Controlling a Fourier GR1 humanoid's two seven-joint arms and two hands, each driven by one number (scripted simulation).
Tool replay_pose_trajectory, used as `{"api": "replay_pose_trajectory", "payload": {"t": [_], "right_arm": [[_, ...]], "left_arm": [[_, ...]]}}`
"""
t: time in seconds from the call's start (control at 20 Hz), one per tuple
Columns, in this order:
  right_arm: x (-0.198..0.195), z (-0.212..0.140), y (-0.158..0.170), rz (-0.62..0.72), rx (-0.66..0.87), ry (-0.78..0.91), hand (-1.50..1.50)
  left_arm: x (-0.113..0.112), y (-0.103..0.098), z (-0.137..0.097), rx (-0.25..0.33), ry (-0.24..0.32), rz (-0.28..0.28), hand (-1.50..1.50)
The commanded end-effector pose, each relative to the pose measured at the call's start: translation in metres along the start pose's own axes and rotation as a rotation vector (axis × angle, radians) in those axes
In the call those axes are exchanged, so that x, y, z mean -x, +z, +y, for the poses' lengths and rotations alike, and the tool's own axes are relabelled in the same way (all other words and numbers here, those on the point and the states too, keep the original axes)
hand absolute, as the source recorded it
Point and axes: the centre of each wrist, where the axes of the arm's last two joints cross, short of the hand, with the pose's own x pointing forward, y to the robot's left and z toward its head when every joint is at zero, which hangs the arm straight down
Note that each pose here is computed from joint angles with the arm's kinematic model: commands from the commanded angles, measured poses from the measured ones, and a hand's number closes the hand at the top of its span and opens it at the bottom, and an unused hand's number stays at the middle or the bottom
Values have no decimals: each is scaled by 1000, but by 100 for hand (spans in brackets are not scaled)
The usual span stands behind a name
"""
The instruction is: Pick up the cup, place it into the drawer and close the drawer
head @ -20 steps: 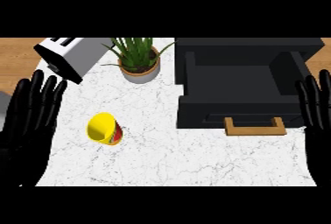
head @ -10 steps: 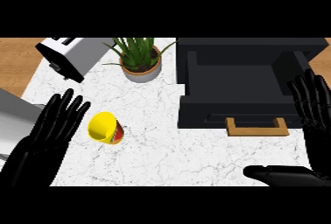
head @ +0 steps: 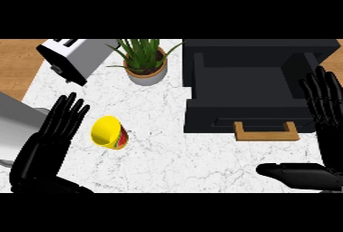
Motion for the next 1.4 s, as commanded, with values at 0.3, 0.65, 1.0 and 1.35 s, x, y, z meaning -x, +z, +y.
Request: {"api": "replay_pose_trajectory", "payload": {"t": [0.3,0.65,1.0,1.35], "right_arm": [[9,13,-10,-9,-7,3,-150],[5,9,-5,-2,-11,-3,-150],[7,-9,-14,7,0,-8,-150],[9,3,-4,-9,-19,-8,-150]], "left_arm": [[59,11,38,-127,-103,86,-150],[113,24,55,-162,-153,162,-150],[144,35,94,-200,-130,155,-150],[173,34,100,-217,-131,124,-150]]}}
